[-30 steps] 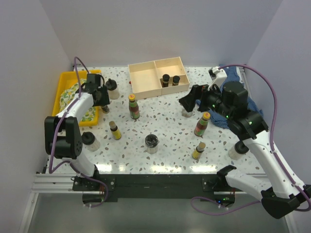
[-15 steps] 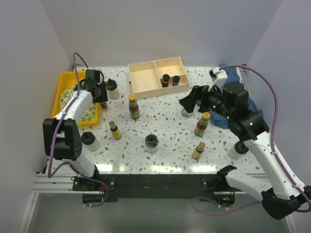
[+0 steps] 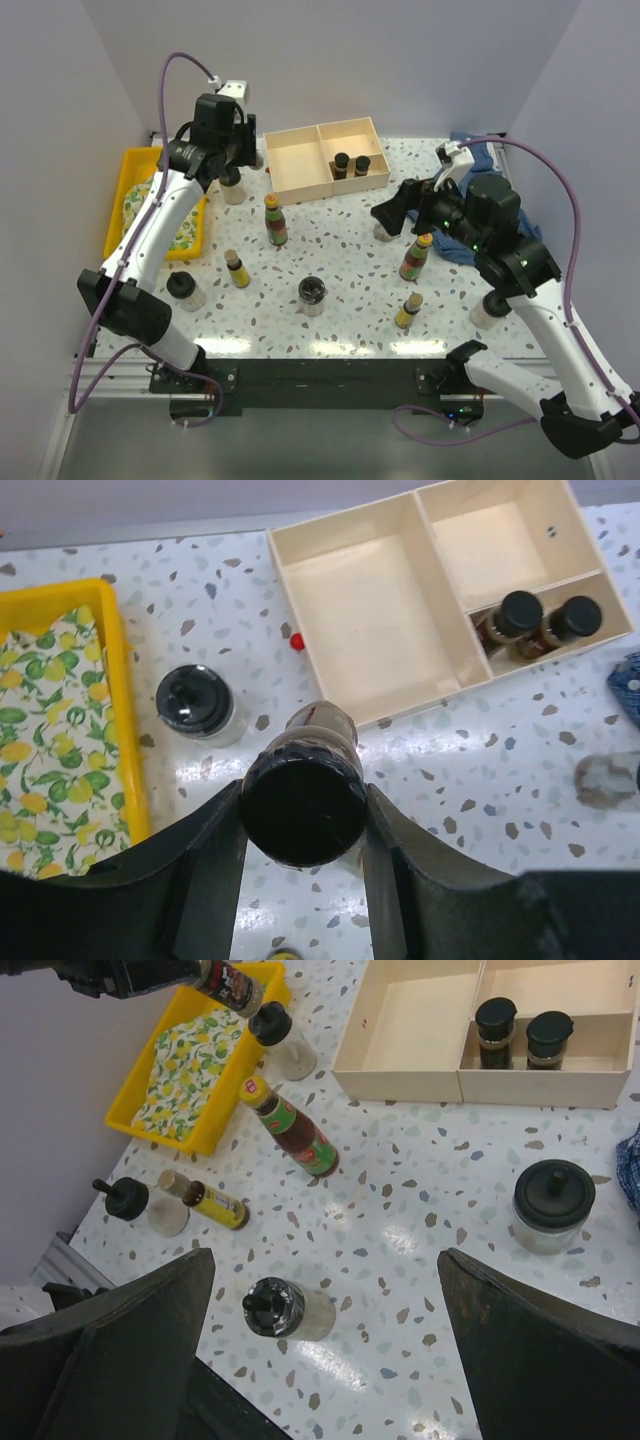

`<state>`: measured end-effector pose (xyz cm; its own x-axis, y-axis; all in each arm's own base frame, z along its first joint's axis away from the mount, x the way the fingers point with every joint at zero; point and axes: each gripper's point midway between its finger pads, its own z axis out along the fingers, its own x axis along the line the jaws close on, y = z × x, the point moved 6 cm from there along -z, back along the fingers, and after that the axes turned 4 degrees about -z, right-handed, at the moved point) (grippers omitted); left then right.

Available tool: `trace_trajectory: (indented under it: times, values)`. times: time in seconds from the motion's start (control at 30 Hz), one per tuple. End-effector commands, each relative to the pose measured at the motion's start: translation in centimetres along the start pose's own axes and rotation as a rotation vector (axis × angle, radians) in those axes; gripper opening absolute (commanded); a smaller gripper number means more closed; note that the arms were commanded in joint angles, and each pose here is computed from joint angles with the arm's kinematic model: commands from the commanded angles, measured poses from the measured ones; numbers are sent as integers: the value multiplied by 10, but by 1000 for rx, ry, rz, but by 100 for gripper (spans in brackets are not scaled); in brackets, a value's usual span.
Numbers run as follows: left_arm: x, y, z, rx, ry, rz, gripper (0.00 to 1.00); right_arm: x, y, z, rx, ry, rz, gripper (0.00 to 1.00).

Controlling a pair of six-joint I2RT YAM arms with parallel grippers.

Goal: Organize the condiment bottles
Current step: Place the bottle at the center of the board.

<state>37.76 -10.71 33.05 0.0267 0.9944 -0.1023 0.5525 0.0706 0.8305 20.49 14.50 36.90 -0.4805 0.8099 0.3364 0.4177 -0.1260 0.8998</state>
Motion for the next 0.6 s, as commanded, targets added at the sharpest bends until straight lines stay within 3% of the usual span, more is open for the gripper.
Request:
trace_trajectory:
  times: [0.0,0.23,0.57]
  values:
    - [-33,22,-18,-69,-115,-2,0,-2,5,-8,-39,-30,5,99]
    - [-105,12,-15,-81,-307,57,0,-12,5,-22,-103,-115,0,99]
    - [-179,-74,12,140,-370,191,0,-32,-8,-44,-168,-262,14,99]
